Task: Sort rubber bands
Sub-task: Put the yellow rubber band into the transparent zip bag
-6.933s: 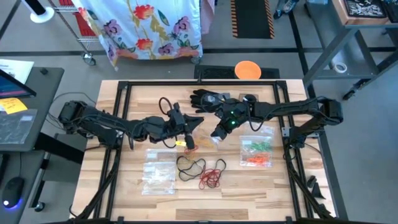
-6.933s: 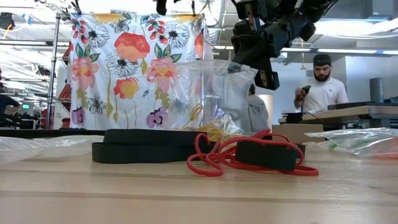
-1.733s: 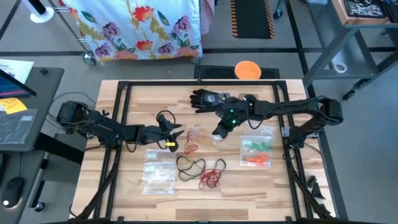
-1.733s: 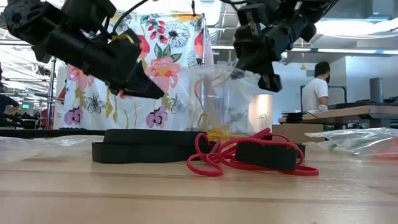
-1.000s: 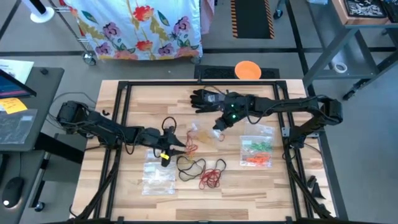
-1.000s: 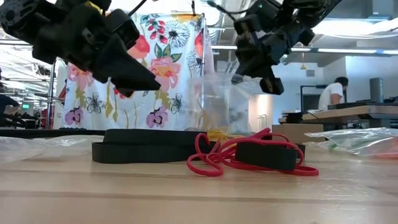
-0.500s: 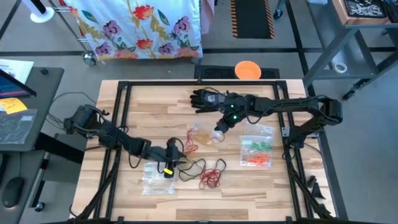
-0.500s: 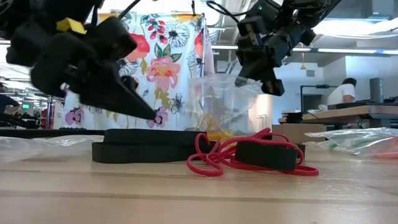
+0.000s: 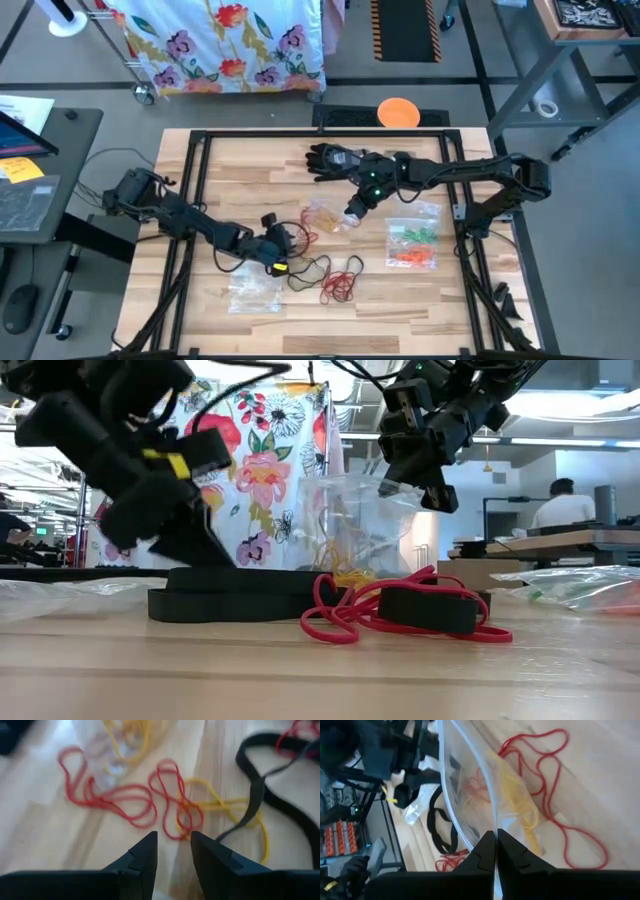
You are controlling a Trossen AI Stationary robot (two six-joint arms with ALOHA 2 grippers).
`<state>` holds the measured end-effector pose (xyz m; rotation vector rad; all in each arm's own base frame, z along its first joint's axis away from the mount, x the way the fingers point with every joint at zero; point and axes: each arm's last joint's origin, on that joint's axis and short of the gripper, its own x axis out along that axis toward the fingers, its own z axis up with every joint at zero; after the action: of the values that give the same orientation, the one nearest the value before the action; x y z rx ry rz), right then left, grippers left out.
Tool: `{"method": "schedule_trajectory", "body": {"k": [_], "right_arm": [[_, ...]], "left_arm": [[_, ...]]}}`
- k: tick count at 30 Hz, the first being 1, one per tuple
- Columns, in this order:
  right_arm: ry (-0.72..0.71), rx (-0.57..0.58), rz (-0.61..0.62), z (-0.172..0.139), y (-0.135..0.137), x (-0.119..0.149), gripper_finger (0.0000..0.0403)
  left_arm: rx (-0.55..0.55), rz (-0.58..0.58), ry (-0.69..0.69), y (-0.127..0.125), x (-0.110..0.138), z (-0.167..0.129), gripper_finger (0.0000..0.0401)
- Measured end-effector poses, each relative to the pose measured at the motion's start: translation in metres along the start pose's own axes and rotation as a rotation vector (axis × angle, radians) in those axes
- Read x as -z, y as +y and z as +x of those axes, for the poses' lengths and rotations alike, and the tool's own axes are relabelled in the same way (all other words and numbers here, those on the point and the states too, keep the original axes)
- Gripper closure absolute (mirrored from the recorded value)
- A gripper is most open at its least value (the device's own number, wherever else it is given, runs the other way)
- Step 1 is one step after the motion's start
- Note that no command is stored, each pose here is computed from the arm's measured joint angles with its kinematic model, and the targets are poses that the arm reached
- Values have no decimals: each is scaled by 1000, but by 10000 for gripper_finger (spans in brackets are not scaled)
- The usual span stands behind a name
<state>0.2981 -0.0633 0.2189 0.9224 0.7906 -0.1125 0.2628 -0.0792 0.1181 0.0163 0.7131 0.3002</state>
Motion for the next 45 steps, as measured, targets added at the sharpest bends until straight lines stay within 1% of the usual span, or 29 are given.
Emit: {"method": "schedule_trajectory", "body": {"k": [2,7,15,20,23,25,31,33,35,38,41,44,45], "right_arm": [[-2,1,1,0,0,0,394],[-1,0,0,0,0,0,394],[-1,0,1,0,0,0,394],[0,0,1,0,0,0,394],[1,0,1,0,0,0,394],[0,-1,0,0,0,0,394],[0,-1,1,0,0,0,394],[0,-1,1,0,0,0,394],[0,-1,1,0,0,0,394],[0,-1,1,0,0,0,394],[8,2,2,0,0,1,394],[14,4,8,1,1,2,394],[19,5,11,1,0,2,394]], "left_arm": [[19,-12,33,-2,6,5,288],[77,-53,14,-9,9,15,288],[132,-67,11,-11,6,14,288],[250,-138,21,-15,4,13,288],[267,-190,37,-16,3,13,288],[265,-205,41,-16,4,14,288],[215,-197,47,-18,4,17,288],[185,-177,85,-22,3,23,288],[139,-142,121,-28,1,27,288],[38,-66,179,-40,-2,34,291],[-84,71,177,-54,-7,32,320],[-165,213,167,-62,-14,24,377],[-191,255,165,-62,-18,19,388]]}}
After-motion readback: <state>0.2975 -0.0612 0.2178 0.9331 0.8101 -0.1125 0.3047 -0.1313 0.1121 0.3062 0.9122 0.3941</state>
